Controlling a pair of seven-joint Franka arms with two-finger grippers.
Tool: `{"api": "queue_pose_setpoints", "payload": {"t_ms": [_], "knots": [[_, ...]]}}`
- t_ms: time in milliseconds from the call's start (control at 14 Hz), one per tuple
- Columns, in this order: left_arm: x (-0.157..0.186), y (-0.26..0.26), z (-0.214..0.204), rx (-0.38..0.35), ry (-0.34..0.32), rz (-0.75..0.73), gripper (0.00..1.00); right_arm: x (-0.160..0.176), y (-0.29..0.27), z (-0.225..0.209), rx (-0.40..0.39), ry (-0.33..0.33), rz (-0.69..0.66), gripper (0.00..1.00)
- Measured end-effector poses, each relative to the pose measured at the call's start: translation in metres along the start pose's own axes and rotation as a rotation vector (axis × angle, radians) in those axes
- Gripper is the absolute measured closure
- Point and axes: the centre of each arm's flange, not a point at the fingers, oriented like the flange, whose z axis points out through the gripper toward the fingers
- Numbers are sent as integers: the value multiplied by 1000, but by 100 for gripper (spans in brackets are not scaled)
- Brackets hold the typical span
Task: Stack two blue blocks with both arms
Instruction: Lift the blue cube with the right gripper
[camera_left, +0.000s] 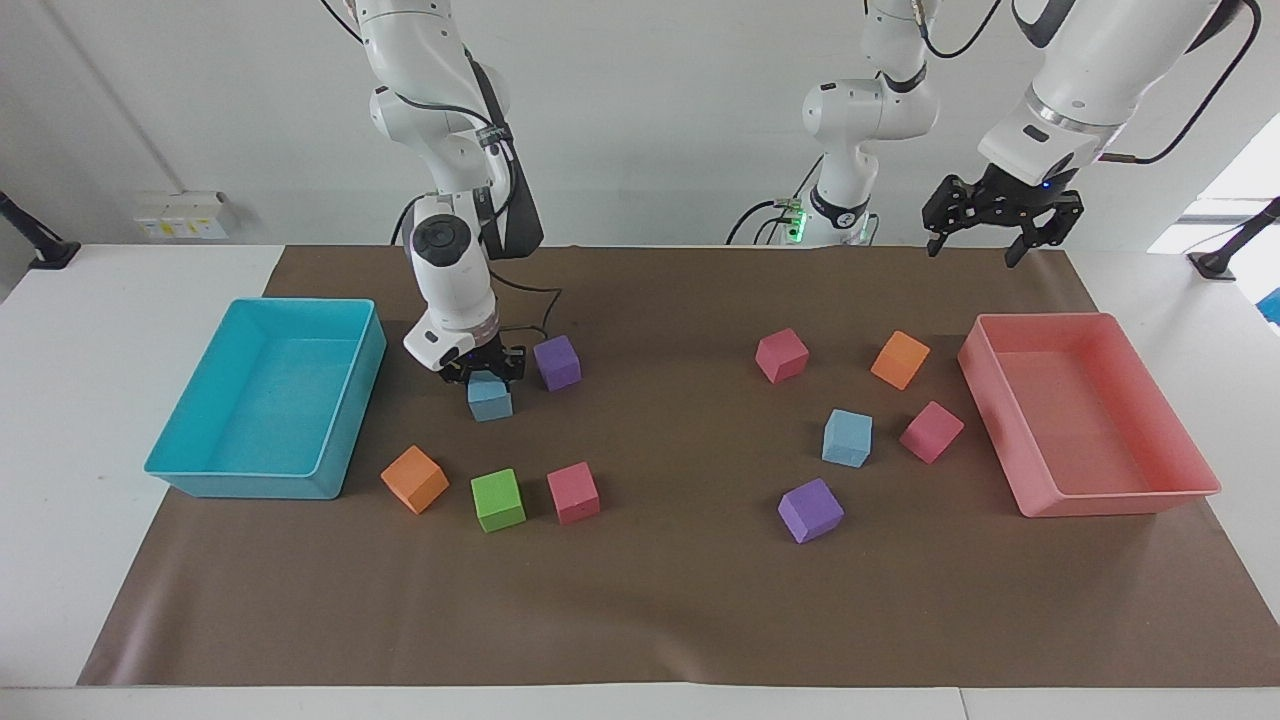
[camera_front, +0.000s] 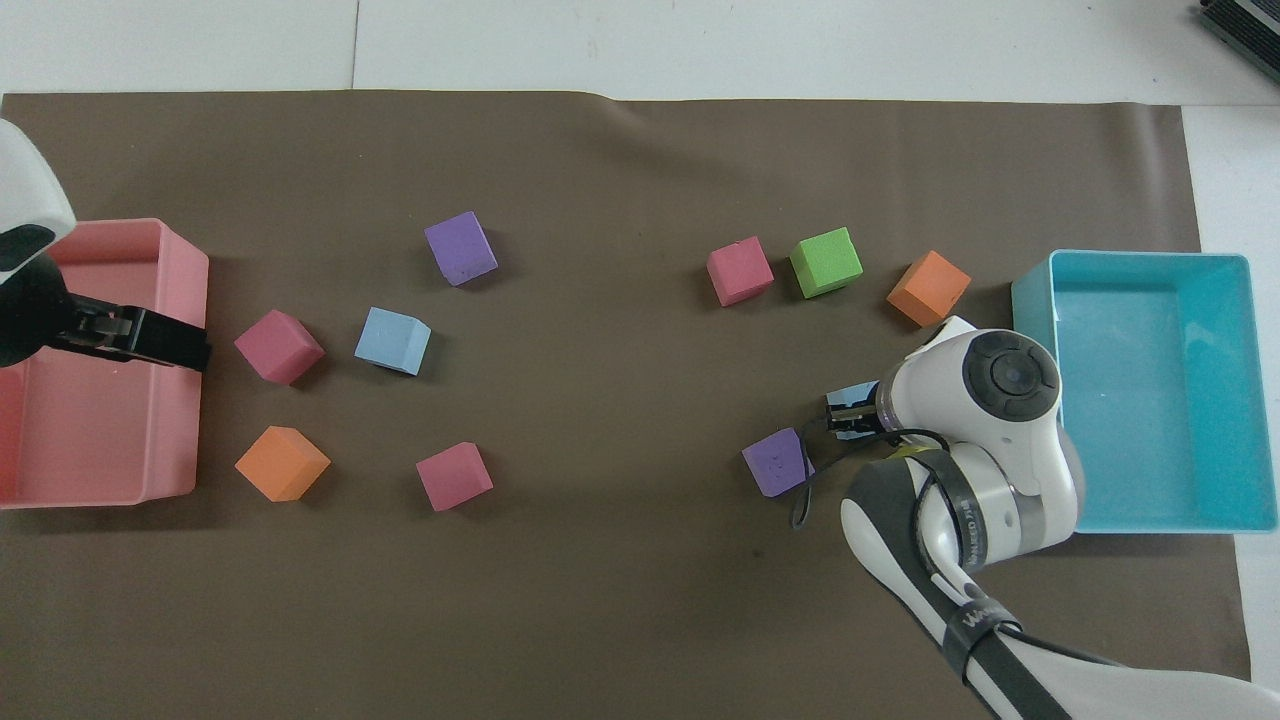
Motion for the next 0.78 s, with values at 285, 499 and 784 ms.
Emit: {"api": "queue_pose_setpoints", "payload": {"t_ms": [285, 499, 784], "knots": [[0, 1, 0, 0, 0, 1, 0, 0, 0, 0, 2, 0, 3, 41], [0, 1, 0, 0, 0, 1, 0, 0, 0, 0, 4, 0, 10, 41], [0, 1, 0, 0, 0, 2, 0, 0, -1, 0, 6, 0, 14, 41]]}}
